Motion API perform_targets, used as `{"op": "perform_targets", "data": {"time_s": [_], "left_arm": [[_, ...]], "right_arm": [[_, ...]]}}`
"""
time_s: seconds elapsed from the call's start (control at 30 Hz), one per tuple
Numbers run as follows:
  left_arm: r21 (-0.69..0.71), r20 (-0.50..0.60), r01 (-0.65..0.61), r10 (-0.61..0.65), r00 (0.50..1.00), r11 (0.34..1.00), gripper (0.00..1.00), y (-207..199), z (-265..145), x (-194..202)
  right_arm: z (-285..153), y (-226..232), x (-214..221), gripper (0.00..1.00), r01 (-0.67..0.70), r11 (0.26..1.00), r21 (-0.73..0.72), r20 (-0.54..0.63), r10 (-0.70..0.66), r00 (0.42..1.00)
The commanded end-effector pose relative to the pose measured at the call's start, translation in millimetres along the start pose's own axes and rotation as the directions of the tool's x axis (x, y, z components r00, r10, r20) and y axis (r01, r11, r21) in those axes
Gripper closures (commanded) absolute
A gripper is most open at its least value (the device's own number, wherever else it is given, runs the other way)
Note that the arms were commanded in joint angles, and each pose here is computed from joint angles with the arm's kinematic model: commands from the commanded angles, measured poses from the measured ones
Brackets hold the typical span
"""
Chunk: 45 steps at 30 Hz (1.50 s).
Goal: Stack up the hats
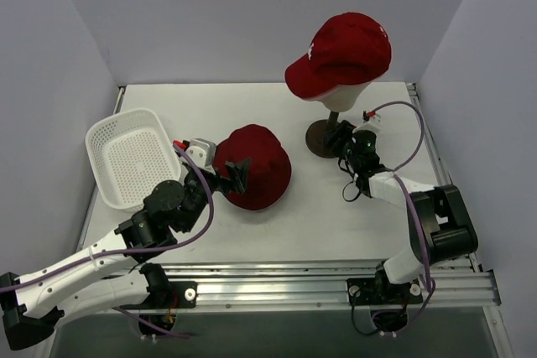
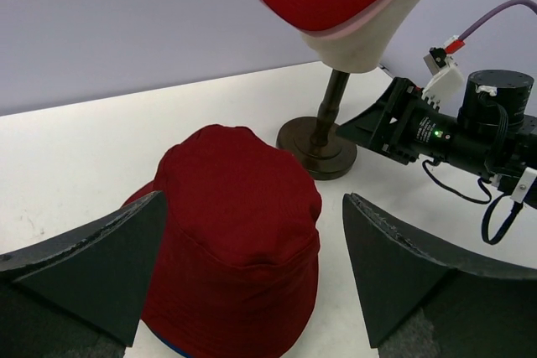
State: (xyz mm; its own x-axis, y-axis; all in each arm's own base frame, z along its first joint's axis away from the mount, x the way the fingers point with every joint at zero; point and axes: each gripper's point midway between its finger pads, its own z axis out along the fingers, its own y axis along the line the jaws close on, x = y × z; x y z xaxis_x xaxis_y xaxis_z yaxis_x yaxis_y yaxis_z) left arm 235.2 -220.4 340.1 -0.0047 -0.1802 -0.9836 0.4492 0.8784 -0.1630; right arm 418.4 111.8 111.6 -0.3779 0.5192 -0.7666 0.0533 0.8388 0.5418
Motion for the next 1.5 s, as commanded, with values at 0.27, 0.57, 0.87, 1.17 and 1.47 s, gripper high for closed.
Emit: {"op": "perform_targets", "data": {"time_s": [0.27, 0.57, 0.87, 1.17, 1.47], "left_arm": [[-0.01, 0.073, 0.027, -0.026, 0.997, 1.0, 0.05, 2, -4, -22], [-0.007, 0.086, 0.037, -0.036, 0.996, 0.999, 0.06, 3, -8, -25], [-0.015, 0.087, 0.033, -0.031, 0.996, 0.999, 0.06, 5, -8, -25], [-0.029, 0.082, 0.022, -0.019, 0.996, 0.999, 0.05, 6, -7, -22], [-0.031, 0.077, 0.015, -0.013, 0.997, 0.999, 0.06, 5, -5, -19]], "right_arm": [[25, -28, 12, 0.53, -0.311, 0.929, 0.203, 0.059, 0.305, 0.95], [21, -40, 39, 0.53, -0.504, 0.823, 0.261, 0.081, 0.501, 0.861], [30, -53, 67, 0.57, -0.544, 0.761, 0.353, 0.067, 0.559, 0.827], [49, -85, 46, 0.81, -0.547, 0.745, 0.382, 0.134, 0.541, 0.83], [70, -131, 16, 0.88, -0.492, 0.771, 0.404, 0.124, 0.487, 0.865]]}}
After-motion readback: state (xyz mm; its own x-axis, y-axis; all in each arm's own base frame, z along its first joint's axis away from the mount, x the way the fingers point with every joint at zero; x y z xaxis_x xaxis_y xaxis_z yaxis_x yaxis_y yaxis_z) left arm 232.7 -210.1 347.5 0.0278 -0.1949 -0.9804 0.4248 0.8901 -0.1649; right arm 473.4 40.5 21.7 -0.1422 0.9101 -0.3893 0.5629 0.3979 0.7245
